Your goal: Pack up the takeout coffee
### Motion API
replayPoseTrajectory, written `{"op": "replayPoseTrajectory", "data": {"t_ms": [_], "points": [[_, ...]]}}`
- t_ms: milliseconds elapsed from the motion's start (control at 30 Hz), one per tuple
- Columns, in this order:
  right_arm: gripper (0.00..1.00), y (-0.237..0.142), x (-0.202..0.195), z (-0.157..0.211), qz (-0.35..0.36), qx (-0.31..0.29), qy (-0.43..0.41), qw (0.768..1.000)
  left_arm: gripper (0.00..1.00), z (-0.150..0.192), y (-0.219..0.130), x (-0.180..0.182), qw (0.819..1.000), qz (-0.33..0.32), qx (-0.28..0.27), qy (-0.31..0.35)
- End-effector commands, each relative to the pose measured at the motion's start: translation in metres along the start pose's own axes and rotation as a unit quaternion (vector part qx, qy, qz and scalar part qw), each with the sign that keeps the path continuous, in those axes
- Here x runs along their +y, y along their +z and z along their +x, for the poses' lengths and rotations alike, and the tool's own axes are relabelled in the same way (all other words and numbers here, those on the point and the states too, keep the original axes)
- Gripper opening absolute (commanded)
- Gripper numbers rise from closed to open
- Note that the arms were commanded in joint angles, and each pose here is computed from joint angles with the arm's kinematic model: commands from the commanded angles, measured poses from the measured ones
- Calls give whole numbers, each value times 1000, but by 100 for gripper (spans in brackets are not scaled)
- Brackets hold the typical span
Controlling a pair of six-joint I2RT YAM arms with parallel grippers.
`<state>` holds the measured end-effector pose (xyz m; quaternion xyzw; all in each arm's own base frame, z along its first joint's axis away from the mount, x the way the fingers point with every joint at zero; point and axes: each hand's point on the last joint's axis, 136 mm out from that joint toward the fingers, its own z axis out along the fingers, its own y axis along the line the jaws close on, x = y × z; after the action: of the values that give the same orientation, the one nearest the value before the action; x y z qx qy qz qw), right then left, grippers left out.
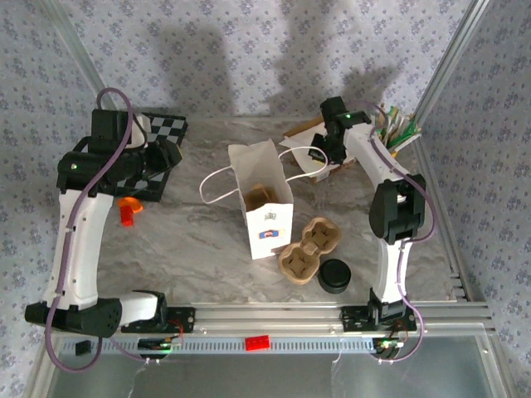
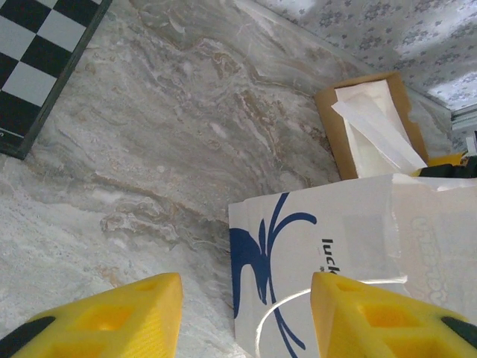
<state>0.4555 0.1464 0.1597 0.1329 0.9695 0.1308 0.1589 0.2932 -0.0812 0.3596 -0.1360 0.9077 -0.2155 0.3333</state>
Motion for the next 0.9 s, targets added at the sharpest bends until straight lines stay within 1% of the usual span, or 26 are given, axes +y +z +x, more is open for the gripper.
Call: {"op": "replayPoseTrajectory", "data": {"t_ms": [0,133,233,300,400,467,533,600,733,800,867], "points": [[0,-66,15,-17,-42,-64,-21,997,49,-11,-15,-11,999,18,-19,18],[0,-114,18,-17,-66,-97,-22,993,51,-21,-31,-31,997,53,-39,50],[0,-157,20,-15,-87,-134,-26,987,54,-23,-45,-52,990,77,-55,100],[0,-183,19,-10,-98,-153,-24,983,56,-24,-57,-71,983,100,-71,134],[0,-223,16,2,-115,-181,-27,976,59,-19,-72,-104,968,140,-91,189],[0,-250,15,11,-136,-200,-30,970,61,-12,-77,-127,955,163,-99,229],[0,-273,15,22,-164,-206,-32,964,61,-4,-78,-149,940,185,-103,269],[0,-295,14,34,-185,-215,-33,958,64,8,-78,-177,920,215,-105,310],[0,-331,12,53,-222,-234,-19,946,65,31,-71,-228,900,260,-106,335],[0,-348,17,61,-254,-244,-16,936,69,59,-68,-262,870,291,-112,382],[0,-358,19,70,-272,-242,-10,931,73,75,-56,-283,852,307,-108,411]]}}
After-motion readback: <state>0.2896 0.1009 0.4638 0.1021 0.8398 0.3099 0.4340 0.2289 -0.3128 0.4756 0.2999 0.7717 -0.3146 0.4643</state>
